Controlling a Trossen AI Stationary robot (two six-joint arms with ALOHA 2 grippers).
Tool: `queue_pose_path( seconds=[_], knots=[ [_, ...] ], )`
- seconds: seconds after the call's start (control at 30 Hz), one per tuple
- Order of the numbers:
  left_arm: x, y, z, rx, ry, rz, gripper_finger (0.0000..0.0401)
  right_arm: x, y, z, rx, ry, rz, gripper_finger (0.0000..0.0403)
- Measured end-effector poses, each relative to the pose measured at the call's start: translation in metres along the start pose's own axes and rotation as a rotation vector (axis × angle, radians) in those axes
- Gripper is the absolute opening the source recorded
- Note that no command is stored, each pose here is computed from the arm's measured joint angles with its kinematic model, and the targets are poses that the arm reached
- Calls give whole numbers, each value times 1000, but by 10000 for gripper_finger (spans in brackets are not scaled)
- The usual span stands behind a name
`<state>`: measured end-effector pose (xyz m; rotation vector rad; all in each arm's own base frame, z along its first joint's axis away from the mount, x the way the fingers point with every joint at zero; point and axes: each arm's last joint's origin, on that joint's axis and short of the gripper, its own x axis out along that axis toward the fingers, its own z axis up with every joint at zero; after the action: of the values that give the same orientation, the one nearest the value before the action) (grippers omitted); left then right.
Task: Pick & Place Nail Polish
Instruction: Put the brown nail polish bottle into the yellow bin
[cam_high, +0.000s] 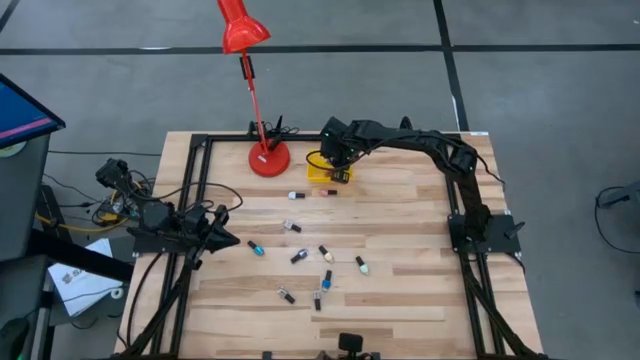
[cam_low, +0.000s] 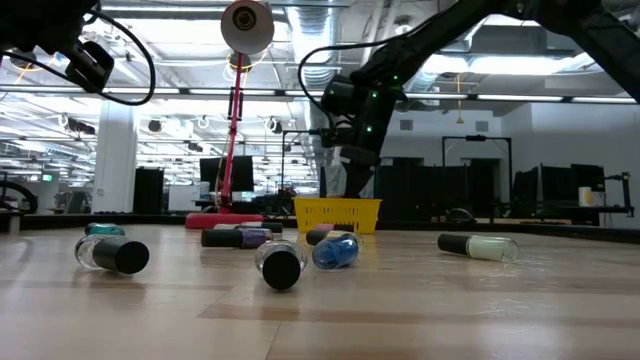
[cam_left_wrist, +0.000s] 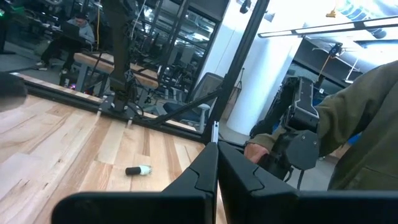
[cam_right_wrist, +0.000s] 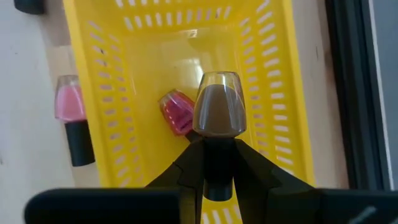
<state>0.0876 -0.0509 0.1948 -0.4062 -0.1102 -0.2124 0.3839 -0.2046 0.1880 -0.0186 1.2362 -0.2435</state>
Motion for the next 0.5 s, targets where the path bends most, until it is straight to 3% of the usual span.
queue_pose_path(
  seconds=[0.5],
  knots=[
    [0,0,1,-3,-6,-2,2,26,-6,-12,13,95,24,52]
  ],
)
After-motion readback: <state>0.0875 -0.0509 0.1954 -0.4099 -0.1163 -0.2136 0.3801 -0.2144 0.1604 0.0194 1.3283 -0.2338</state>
